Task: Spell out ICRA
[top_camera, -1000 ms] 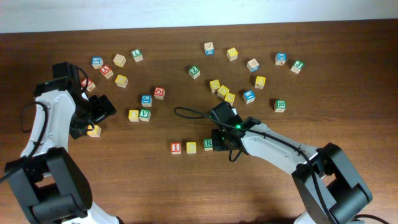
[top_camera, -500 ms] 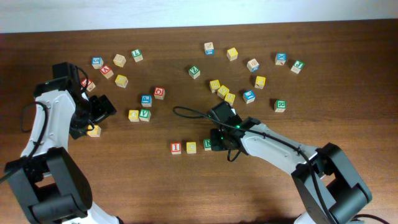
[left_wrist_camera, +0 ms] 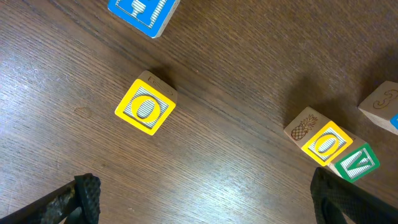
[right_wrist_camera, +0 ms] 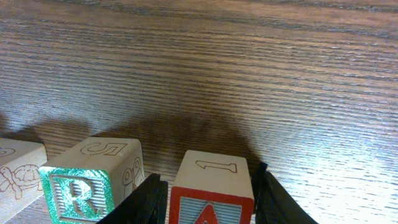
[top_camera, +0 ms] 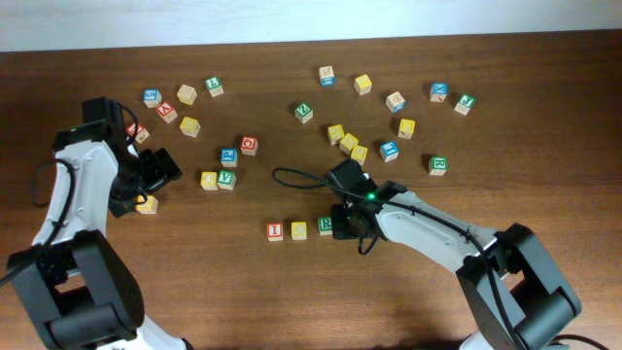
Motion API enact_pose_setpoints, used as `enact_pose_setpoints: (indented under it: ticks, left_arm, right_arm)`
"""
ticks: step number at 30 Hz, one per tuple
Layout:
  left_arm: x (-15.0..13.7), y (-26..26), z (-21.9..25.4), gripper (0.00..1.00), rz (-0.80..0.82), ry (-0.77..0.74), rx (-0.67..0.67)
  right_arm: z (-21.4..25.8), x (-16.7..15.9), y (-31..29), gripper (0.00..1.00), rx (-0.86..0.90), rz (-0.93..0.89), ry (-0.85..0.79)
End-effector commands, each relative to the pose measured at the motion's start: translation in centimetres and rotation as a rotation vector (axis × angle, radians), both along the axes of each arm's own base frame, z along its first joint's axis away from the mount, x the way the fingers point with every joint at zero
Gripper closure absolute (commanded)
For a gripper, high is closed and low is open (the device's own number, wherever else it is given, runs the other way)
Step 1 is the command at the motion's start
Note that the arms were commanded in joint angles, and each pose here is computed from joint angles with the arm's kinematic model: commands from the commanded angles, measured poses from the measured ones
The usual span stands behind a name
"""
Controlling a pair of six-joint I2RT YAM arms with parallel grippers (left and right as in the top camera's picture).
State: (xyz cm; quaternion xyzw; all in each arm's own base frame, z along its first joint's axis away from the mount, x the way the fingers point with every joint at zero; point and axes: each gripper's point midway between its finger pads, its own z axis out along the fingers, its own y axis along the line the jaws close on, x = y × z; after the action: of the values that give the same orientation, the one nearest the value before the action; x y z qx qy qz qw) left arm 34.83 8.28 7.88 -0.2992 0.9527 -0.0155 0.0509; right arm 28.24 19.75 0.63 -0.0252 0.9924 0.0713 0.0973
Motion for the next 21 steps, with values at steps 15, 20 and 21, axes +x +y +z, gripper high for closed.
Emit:
enact_pose_setpoints:
  ticks: [15, 20, 21]
  left_arm:
    - [-2.0, -4.8, 0.6, 0.22, -0.228, 0.048, -0.216]
    - [-3.3, -9.0, -0.9, 0.51, -0.342, 0.110, -0.227]
    - [-3.5, -10.3, -1.6, 0.61, -0.370, 0.116, -0.225]
  right_arm:
    - [12.0, 5.0, -5.6, 0.59, -0.122, -0.030, 0.038]
    - [7.0, 2.7, -5.5, 0.56, -0.115, 0.043, 0.110]
    - [6.4, 2.8, -6.3, 0.66, -0.123, -0.036, 0.114]
